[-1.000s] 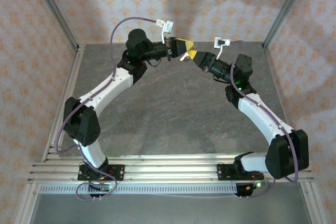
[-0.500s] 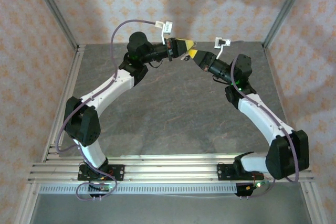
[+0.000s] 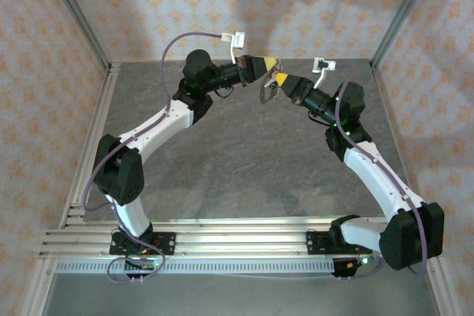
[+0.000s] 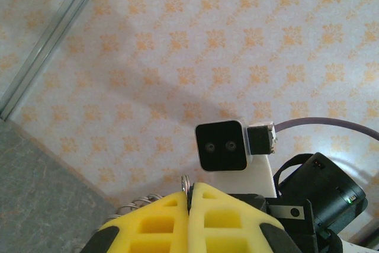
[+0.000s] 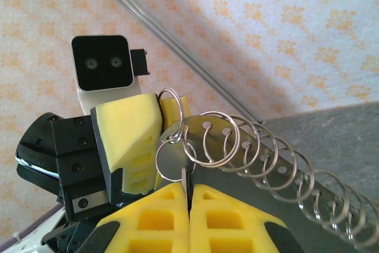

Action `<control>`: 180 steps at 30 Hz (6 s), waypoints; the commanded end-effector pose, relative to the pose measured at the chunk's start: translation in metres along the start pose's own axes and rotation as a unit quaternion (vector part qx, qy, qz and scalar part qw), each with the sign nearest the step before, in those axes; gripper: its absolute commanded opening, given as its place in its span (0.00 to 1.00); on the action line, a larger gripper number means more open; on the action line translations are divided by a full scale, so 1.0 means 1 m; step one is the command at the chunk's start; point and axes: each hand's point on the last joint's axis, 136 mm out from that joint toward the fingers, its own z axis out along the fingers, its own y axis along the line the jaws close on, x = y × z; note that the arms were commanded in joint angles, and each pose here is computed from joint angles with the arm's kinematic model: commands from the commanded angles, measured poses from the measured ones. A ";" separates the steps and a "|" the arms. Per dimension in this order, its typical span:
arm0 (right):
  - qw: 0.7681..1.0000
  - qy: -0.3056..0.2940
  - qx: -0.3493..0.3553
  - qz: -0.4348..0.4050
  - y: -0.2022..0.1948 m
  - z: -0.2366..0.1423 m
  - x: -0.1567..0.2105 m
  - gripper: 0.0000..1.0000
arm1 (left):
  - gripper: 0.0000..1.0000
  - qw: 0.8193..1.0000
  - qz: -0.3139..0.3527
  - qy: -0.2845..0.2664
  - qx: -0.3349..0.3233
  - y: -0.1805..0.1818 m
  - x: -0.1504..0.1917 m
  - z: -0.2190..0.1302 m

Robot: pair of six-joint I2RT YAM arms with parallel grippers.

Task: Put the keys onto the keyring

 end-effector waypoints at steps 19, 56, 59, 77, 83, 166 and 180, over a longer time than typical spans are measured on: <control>0.998 -0.058 0.027 -0.027 0.005 -0.038 -0.033 0.24 | 0.00 0.999 0.016 -0.034 0.028 -0.012 -0.013 0.003; 0.981 -0.152 -0.079 0.096 0.020 0.034 -0.073 0.29 | 0.00 0.994 -0.018 -0.104 0.013 -0.001 -0.027 -0.006; 0.981 -0.148 -0.079 0.098 0.020 0.037 -0.070 0.29 | 0.00 0.994 -0.018 -0.105 0.012 -0.001 -0.027 -0.006; 0.984 -0.124 -0.080 0.101 0.018 0.044 -0.060 0.20 | 0.00 0.994 -0.021 -0.104 0.012 0.002 -0.026 -0.004; 0.985 -0.114 -0.081 0.100 0.020 0.048 -0.058 0.19 | 0.00 0.994 -0.020 -0.103 0.011 0.003 -0.026 -0.004; 0.988 0.099 -0.118 0.007 0.021 0.054 -0.072 0.00 | 0.17 0.978 0.081 0.181 0.063 0.005 -0.024 0.009; 0.994 0.067 -0.085 0.002 0.018 0.049 -0.081 0.19 | 0.00 0.991 0.068 0.111 0.041 0.007 -0.045 0.016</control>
